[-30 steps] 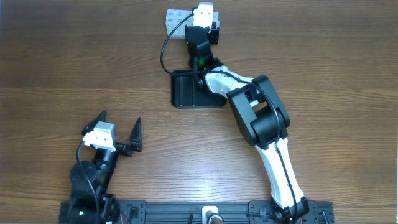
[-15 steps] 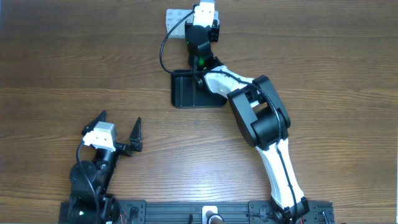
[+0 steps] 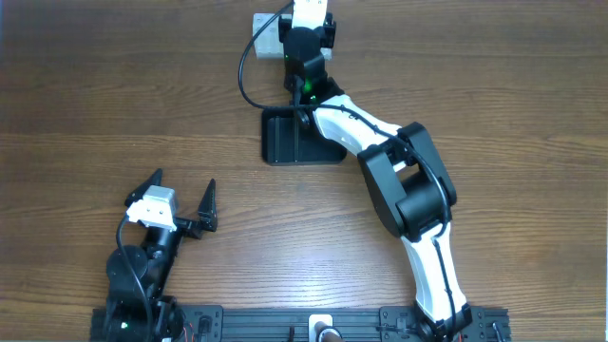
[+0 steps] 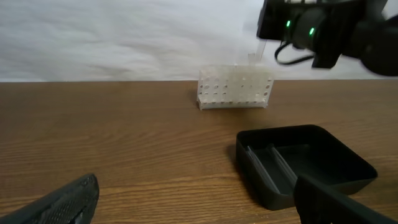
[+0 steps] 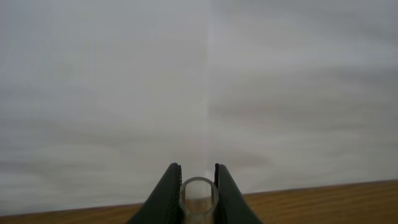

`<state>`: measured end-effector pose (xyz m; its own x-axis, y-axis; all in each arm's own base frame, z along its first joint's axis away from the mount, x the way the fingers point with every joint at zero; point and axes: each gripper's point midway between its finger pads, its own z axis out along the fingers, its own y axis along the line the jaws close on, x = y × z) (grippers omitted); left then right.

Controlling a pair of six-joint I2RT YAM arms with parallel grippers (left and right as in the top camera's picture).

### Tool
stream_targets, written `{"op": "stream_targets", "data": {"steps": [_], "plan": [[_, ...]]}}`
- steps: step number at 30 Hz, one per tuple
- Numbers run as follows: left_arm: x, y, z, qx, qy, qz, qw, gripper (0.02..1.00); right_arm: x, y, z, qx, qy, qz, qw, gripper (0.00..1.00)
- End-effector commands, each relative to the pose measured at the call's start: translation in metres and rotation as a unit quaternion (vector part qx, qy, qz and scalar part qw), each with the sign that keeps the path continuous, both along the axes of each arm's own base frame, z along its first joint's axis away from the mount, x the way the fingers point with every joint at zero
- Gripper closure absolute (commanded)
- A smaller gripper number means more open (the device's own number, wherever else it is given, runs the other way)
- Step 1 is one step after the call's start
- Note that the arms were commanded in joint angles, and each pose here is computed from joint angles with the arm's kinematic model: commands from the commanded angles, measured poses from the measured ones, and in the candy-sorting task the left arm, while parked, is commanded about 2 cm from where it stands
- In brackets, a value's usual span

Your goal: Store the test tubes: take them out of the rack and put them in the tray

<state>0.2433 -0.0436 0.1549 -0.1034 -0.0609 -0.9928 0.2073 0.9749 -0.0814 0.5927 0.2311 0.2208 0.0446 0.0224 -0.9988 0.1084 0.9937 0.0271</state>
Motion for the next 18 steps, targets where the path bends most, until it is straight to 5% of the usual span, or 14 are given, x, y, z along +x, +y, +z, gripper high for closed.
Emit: {"op": "stream_targets", "data": {"steps": [1,6,11,18], "plan": [[-0.001,-0.001,0.0,0.008,-0.004,-0.004,1.0,0.02,-0.015,0.004,0.06,0.007,-0.027,0.006,1.0,0.996],[-0.001,-0.001,0.0,0.008,-0.004,-0.004,1.0,0.02,-0.027,0.001,0.075,-0.016,0.011,0.011,1.0,0.989],[-0.001,-0.001,0.0,0.008,-0.004,-0.004,1.0,0.02,-0.051,0.004,0.08,-0.044,0.093,0.066,0.993,0.989],[-0.001,-0.001,0.0,0.008,-0.004,-0.004,1.0,0.023,-0.097,-0.008,0.036,0.077,0.252,0.069,0.962,0.989]]}}
